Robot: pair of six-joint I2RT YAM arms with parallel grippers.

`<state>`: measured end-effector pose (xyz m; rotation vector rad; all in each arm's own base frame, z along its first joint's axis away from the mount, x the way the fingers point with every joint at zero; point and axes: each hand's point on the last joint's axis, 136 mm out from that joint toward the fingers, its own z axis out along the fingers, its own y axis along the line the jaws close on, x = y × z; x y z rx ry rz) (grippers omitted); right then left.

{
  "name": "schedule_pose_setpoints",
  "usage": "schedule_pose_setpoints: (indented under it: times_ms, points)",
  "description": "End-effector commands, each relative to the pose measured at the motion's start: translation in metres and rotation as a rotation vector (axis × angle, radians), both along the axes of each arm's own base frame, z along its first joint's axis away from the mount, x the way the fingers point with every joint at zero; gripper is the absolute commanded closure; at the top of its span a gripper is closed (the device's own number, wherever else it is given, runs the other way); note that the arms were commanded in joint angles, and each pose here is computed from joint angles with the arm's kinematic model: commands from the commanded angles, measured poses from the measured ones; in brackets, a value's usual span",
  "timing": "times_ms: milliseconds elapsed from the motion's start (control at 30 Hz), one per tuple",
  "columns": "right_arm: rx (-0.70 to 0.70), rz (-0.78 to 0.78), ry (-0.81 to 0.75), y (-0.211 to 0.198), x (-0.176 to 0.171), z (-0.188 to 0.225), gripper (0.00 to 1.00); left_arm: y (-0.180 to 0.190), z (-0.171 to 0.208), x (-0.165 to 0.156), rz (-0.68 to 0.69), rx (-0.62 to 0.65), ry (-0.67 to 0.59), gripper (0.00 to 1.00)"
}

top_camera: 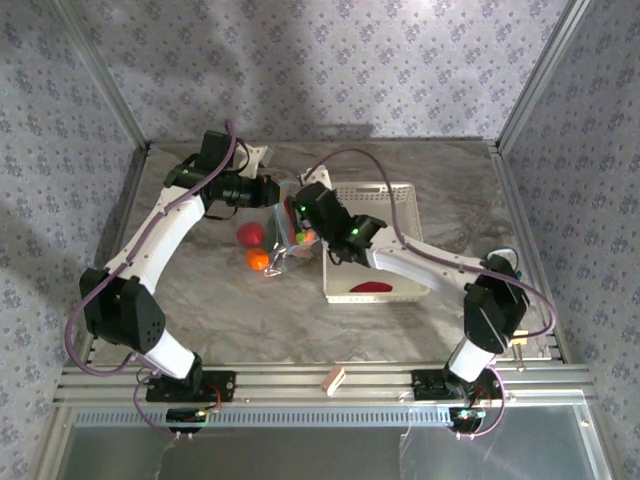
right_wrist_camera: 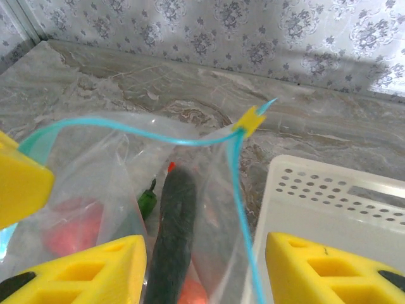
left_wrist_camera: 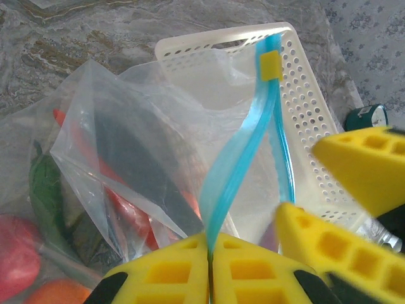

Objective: Place the food in the zip-top bag and seal the zipper

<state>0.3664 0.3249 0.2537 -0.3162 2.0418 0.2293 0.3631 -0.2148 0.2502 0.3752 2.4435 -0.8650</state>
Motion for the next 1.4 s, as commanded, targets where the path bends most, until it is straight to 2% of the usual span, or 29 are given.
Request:
schedule_pose_setpoints:
  times_ms: [0, 100, 167, 233, 367, 567, 900, 1100, 1233, 1367]
  points:
    - [-0.005, 0.067, 0.091, -0.036, -0.014, 0.053, 0.45, 0.000, 0.028, -0.004, -0.012, -0.023, -0.057, 0.90]
    - [-0.117, 0.028, 0.345, -0.090, -0.033, 0.037, 0.46, 0.002, 0.028, -0.006, -0.011, -0.013, -0.062, 0.90]
    - [-0.201, -0.027, 0.487, -0.126, -0.052, 0.013, 0.45, 0.003, 0.029, -0.006, -0.011, -0.013, -0.069, 0.90]
    - [-0.252, -0.043, 0.599, -0.146, -0.068, -0.015, 0.45, 0.003, 0.028, -0.006, -0.010, -0.014, -0.071, 0.90]
    - [-0.326, -0.041, 0.794, -0.163, -0.095, -0.075, 0.44, 0.001, 0.026, -0.005, -0.016, -0.017, -0.064, 0.90]
    - [-0.422, 0.007, 0.952, -0.164, -0.108, -0.134, 0.45, 0.000, 0.026, -0.005, -0.022, -0.016, -0.059, 0.90]
    - [-0.400, 0.046, 1.035, -0.156, -0.099, -0.165, 0.48, 0.003, 0.024, -0.008, -0.021, -0.003, -0.059, 0.90]
    - [-0.295, 0.087, 0.907, -0.145, -0.095, -0.129, 0.51, 0.004, 0.024, -0.007, -0.021, 0.003, -0.062, 0.90]
    - [-0.239, 0.228, 0.827, -0.134, -0.115, -0.097, 0.50, 0.004, 0.022, -0.007, -0.022, 0.003, -0.056, 0.90]
    - [-0.339, 0.383, 0.820, -0.126, -0.149, -0.101, 0.48, 0.002, 0.022, -0.006, -0.023, -0.007, -0.056, 0.90]
